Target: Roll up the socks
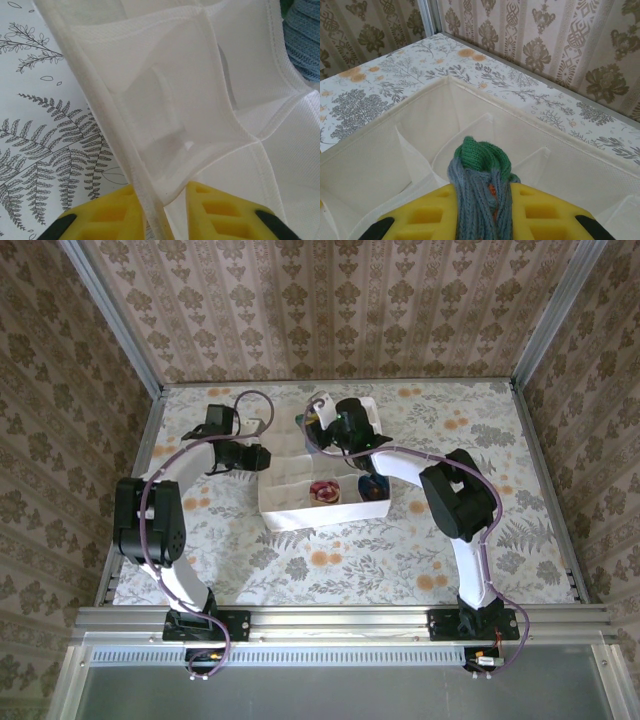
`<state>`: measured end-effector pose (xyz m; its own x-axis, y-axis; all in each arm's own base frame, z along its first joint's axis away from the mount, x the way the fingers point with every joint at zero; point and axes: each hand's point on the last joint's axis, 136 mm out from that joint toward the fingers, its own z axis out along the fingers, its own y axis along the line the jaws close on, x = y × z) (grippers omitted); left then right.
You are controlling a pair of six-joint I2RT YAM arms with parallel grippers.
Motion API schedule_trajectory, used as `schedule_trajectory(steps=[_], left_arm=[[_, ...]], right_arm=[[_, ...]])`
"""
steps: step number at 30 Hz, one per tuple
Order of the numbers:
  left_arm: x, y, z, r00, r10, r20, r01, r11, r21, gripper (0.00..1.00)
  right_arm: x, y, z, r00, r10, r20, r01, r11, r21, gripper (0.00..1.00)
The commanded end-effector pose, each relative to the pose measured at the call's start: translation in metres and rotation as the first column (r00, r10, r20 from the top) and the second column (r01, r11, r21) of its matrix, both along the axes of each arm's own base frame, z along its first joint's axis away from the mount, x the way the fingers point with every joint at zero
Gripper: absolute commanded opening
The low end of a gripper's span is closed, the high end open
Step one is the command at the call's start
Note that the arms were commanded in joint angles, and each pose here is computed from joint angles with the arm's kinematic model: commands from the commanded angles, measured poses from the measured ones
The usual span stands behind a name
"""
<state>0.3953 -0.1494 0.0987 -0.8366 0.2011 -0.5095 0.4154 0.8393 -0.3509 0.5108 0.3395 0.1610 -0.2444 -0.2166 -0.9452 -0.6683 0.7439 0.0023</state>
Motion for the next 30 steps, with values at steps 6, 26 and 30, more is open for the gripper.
schedule_trajectory(steps=[6, 26, 30], left_arm=[[0.001, 0.002, -0.014, 0.999, -0.041, -0.035, 0.042, 0.999, 0.027, 0.11], [0.002, 0.006, -0.014, 0.999, 0.002, -0.052, -0.002, 1.000, 0.009, 0.09], [0.003, 0.007, -0.011, 0.999, 0.011, -0.049, -0.011, 1.000, 0.009, 0.09]], right_arm=[[0.016, -0.005, 0.006, 0.996, -0.008, 0.085, 0.011, 0.999, -0.041, 0.00], [-0.018, -0.008, -0.037, 0.986, 0.134, 0.104, -0.114, 0.978, -0.174, 0.08], [-0.025, -0.007, -0.042, 0.978, 0.171, 0.123, -0.147, 0.972, -0.185, 0.14]])
